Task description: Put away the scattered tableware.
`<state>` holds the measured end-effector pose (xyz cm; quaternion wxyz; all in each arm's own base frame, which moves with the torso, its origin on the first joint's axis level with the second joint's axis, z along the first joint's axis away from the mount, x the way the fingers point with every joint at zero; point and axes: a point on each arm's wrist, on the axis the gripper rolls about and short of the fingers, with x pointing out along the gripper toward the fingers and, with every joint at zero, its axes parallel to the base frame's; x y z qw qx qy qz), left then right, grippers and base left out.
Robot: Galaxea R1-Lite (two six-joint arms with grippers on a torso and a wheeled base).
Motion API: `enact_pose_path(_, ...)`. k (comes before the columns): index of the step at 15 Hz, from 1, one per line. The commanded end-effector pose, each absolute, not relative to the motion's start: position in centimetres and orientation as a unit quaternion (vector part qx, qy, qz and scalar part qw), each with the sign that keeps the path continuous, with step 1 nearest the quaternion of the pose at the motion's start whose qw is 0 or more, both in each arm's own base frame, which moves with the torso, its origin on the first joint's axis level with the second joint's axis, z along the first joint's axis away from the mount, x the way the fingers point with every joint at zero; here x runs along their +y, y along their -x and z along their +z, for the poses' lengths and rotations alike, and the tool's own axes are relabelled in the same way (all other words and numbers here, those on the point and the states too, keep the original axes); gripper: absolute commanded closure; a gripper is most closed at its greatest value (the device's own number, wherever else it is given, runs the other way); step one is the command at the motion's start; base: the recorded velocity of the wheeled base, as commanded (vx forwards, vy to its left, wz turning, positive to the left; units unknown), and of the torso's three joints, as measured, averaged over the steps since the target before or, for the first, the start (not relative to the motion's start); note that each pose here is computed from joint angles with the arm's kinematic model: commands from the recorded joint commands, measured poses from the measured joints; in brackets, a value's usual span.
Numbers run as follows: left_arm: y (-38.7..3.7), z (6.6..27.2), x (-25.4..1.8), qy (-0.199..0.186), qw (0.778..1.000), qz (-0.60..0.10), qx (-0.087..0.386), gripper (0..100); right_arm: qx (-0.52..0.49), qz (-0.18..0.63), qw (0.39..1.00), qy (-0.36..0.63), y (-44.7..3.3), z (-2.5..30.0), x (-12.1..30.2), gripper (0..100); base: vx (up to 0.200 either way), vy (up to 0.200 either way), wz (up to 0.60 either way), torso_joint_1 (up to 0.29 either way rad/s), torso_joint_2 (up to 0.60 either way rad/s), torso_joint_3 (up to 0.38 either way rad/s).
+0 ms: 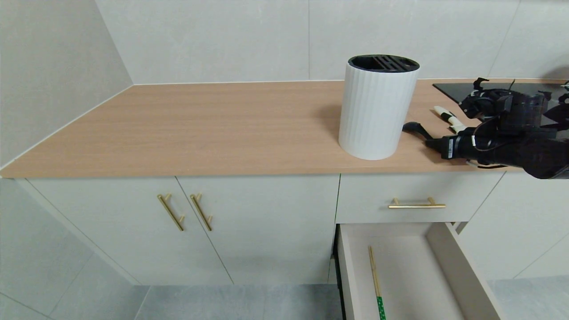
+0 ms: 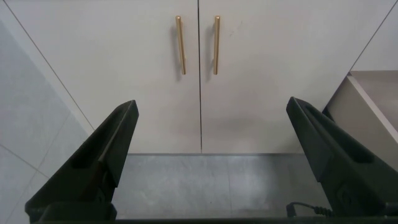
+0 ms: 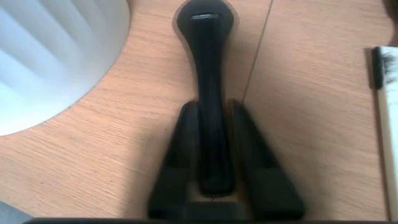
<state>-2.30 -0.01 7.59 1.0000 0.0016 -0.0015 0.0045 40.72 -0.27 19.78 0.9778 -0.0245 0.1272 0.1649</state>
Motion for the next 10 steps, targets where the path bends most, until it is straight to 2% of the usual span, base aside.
enact_pose_path(1, 2.3, 7.6, 0.0, -0.002, 1.000, 0.005, -0.001, 0, 0.129, 0.165, 0.978, 0.025, -40.7, 19.7, -0.2, 100, 0.000, 0.000, 0.00, 0.000, 0.00, 0.000)
enact_pose_path(6, 2.3, 7.6, 0.0, -0.002, 1.000, 0.005, -0.001, 0, 0.133, 0.140, 0.981, 0.022, -40.4, 20.2, 0.8, 100, 0.000, 0.000, 0.00, 0.000, 0.00, 0.000)
enact_pose_path(7, 2.3, 7.6, 0.0, -0.002, 1.000, 0.005, -0.001, 0, 0.130, 0.111, 0.985, 0.003, -39.4, 21.4, 1.5, 100, 0.000, 0.000, 0.00, 0.000, 0.00, 0.000)
enact_pose_path(9, 2.3, 7.6, 0.0, -0.002, 1.000, 0.005, -0.001, 0, 0.134, 0.110, 0.985, -0.007, -38.2, 22.3, 1.5, 100, 0.000, 0.000, 0.00, 0.000, 0.00, 0.000)
enact_pose_path(10, 2.3, 7.6, 0.0, -0.002, 1.000, 0.005, -0.001, 0, 0.180, 0.115, 0.977, -0.026, -34.6, 23.8, 2.1, 100, 0.000, 0.000, 0.00, 0.000, 0.00, 0.000)
